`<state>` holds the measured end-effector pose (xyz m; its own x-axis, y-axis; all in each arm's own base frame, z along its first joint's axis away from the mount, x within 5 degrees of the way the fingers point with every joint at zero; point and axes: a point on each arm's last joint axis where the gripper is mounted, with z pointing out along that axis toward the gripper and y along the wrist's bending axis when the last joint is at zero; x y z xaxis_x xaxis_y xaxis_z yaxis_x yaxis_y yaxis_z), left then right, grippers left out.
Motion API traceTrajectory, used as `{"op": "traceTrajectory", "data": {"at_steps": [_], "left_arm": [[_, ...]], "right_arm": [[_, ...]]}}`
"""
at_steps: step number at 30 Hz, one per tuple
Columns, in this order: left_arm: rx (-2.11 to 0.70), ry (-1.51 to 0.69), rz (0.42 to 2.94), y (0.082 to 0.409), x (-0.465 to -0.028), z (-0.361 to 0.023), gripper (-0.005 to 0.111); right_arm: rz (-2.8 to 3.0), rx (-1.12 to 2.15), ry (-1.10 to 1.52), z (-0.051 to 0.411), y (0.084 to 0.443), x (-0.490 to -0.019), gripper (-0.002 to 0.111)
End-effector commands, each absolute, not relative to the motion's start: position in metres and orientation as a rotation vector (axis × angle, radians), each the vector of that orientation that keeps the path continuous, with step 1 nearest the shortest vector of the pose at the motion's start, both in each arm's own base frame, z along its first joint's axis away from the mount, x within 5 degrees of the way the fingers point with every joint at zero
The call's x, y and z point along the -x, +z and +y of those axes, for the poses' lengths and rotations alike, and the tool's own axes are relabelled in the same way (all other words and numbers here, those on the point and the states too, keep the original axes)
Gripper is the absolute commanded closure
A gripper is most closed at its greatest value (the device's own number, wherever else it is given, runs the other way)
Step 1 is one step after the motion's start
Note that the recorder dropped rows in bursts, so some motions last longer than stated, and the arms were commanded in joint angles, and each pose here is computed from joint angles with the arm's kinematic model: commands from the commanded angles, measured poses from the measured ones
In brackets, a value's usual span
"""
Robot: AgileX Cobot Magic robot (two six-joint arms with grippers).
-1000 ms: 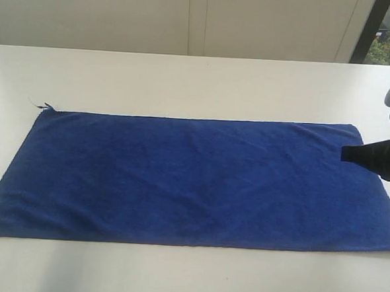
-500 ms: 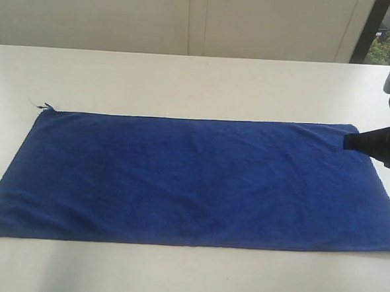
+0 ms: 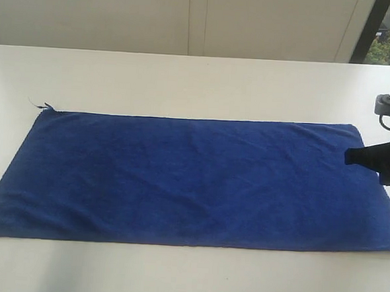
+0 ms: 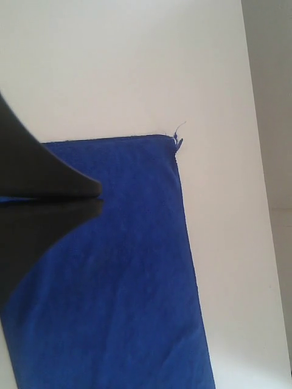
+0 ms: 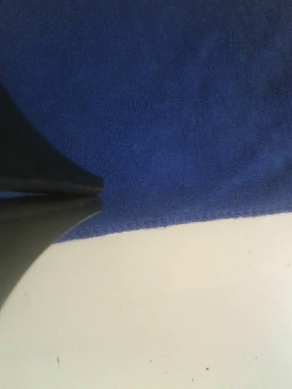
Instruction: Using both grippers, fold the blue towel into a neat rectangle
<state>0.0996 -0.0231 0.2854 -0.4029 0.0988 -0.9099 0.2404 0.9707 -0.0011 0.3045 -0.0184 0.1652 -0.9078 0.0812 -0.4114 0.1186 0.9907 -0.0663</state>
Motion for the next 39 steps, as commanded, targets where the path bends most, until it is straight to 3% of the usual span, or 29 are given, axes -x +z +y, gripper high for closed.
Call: {"op": "traceTrajectory", "data": {"at_steps": [1, 7, 14, 22, 25, 33, 39], "left_arm": [[-0.239, -0.166, 1.988, 0.284, -0.098, -0.023, 0.107], [-0.239, -0.166, 1.988, 0.284, -0.098, -0.023, 0.107], [-0.239, -0.166, 1.988, 0.284, -0.098, -0.023, 0.107], [-0.239, -0.166, 1.988, 0.284, -0.098, -0.023, 0.107], [-0.239, -0.166, 1.988, 0.284, -0.098, -0.023, 0.107], [-0.239, -0.166, 1.988, 0.284, -0.098, -0.023, 0.107], [-0.239, -0.166, 1.988, 0.284, -0.098, -0.023, 0.107]], "right_arm": [[2.712, -0.155, -0.116, -0.024, 0.165, -0.308, 0.108], [2.727, -0.192, -0.102, -0.030, 0.158, -0.328, 0.108], [2.853, -0.113, -0.038, -0.029, 0.174, -0.360, 0.108], [2.861, -0.149, -0.005, -0.046, 0.167, -0.368, 0.108], [2.863, -0.143, -0.007, -0.047, 0.160, -0.370, 0.101], [2.894, -0.112, -0.008, -0.047, 0.137, -0.375, 0.068], [2.890, -0.113, -0.009, -0.047, 0.123, -0.379, 0.064]]}}
